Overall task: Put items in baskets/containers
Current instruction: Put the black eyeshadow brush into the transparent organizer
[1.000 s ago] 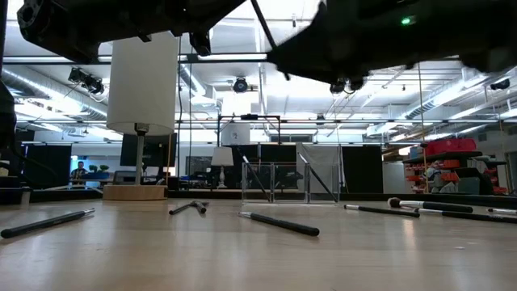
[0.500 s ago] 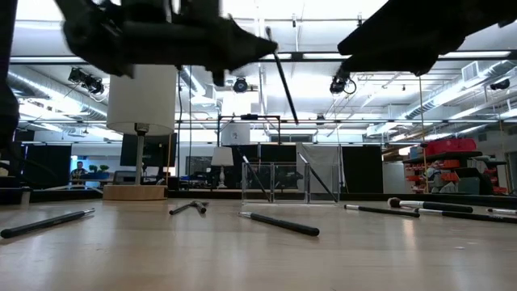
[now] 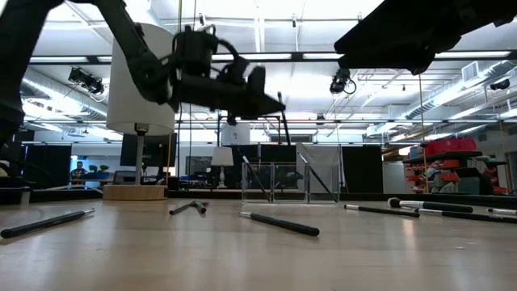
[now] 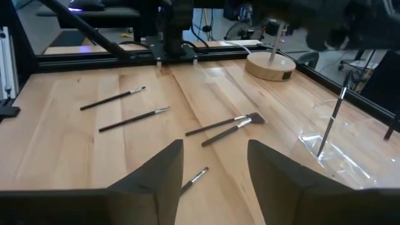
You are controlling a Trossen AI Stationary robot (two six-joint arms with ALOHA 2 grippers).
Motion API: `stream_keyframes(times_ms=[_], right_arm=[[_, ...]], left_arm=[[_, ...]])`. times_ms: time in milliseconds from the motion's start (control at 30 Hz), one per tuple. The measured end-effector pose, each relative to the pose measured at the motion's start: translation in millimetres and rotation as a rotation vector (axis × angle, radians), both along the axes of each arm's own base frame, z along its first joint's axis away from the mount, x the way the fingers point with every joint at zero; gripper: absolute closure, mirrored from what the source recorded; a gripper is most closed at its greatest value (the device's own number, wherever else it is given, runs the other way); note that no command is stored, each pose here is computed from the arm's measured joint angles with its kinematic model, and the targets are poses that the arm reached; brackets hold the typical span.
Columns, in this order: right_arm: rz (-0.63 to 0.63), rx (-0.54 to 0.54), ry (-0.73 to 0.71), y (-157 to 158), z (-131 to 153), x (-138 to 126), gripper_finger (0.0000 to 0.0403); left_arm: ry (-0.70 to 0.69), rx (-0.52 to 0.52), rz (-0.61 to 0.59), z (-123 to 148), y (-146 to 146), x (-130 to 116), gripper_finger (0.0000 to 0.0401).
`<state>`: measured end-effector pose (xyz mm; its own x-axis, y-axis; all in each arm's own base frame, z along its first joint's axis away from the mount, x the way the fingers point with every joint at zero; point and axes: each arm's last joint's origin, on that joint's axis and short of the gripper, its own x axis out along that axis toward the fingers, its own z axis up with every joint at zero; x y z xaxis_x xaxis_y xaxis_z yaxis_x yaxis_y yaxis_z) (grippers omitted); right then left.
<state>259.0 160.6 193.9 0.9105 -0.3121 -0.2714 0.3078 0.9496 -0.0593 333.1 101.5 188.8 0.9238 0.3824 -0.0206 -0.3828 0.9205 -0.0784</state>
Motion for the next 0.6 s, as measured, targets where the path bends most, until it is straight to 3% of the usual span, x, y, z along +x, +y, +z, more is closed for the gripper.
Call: stream_keyframes(times_ms=[267, 600], right_arm=[[0.001, 0.004, -0.010, 0.0, 1.1, 0.6, 0.0230], [0.000, 0.006, -0.011, 0.1, 1.1, 0.7, 0.0230]], left_arm=[[0.035, -0.079, 0.016, -41.3, 10.2, 12.5, 0.0393], [0.048, -0.119, 0.023, -48.3, 12.3, 17.6, 0.0379]])
